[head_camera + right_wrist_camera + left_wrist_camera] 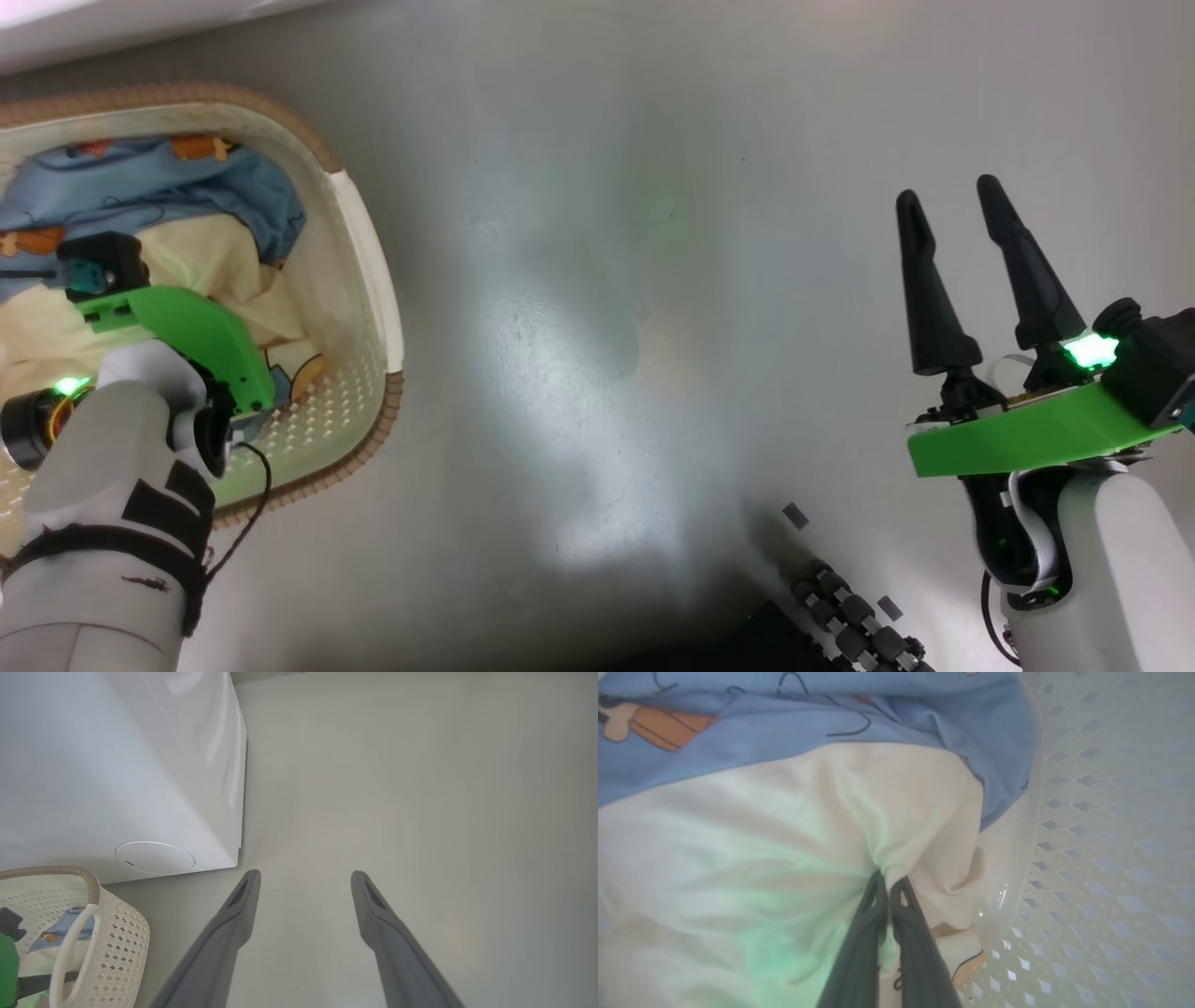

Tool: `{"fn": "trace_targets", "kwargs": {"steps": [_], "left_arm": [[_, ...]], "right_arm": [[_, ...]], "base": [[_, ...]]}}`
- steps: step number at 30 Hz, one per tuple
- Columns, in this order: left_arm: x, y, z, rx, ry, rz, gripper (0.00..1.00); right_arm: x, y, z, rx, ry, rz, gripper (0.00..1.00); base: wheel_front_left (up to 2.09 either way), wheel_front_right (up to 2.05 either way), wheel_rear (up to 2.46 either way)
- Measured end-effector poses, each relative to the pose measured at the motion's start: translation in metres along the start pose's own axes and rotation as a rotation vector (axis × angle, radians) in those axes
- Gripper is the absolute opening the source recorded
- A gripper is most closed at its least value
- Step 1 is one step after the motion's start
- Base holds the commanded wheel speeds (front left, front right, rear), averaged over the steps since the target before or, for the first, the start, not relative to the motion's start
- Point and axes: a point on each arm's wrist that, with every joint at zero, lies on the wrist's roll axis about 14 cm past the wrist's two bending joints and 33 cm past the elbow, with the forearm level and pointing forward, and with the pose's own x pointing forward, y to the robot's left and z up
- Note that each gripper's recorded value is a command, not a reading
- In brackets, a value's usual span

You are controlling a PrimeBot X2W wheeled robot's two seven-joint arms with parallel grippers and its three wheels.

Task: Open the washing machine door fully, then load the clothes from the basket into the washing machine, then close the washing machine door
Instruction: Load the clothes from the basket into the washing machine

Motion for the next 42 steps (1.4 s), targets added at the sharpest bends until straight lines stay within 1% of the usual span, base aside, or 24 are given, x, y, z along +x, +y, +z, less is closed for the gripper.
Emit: {"fn": "trace_targets", "kwargs": {"steps": [2, 7, 15, 20, 23, 26, 30, 34, 37, 38, 42], "left_arm": [[-0.003, 0.002, 0.004, -0.001, -0.026, 0.004, 0.00], [-0.015, 0.012, 0.025, 0.002, -0.151, 0.022, 0.00], [-0.053, 0.015, 0.078, -0.009, -0.431, 0.009, 0.00], [-0.083, 0.013, 0.103, -0.013, -0.554, -0.009, 0.00], [-0.112, 0.005, 0.128, -0.016, -0.676, -0.048, 0.00], [-0.144, 0.004, 0.143, -0.017, -0.788, -0.056, 0.00], [-0.184, 0.007, 0.146, -0.012, -0.896, -0.054, 0.00], [-0.220, 0.008, 0.139, -0.012, -0.972, -0.051, 0.00], [-0.245, 0.009, 0.131, 0.000, -1.019, -0.046, 0.00], [-0.261, 0.011, 0.124, -0.005, -1.044, -0.043, 0.00], [-0.287, 0.011, 0.106, -0.017, -1.075, -0.044, 0.00]], "right_arm": [[0.000, -0.001, 0.003, 0.000, -0.008, -0.003, 1.00], [0.001, 0.000, 0.011, 0.001, -0.031, 0.003, 1.00], [-0.001, -0.001, 0.037, -0.006, -0.090, 0.004, 1.00], [-0.008, -0.009, 0.059, -0.014, -0.142, -0.016, 1.00], [-0.015, -0.012, 0.068, -0.016, -0.158, -0.026, 1.00], [-0.023, -0.013, 0.078, -0.017, -0.176, -0.030, 1.00], [-0.034, -0.011, 0.090, -0.016, -0.197, -0.024, 1.00], [-0.048, -0.007, 0.101, -0.017, -0.216, -0.013, 1.00], [-0.060, -0.004, 0.108, -0.014, -0.226, -0.005, 1.00], [-0.068, -0.001, 0.113, -0.012, -0.238, 0.004, 1.00], [-0.085, 0.005, 0.118, -0.030, -0.249, 0.018, 1.00]], "base": [[0.00, 0.00, 0.00], [0.00, 0.00, 0.00], [0.00, 0.00, 0.00], [0.00, 0.00, 0.00], [0.00, 0.00, 0.00], [0.00, 0.00, 0.00], [0.00, 0.00, 0.00], [0.00, 0.00, 0.00], [0.00, 0.00, 0.00], [0.00, 0.00, 0.00], [0.00, 0.00, 0.00]]}}
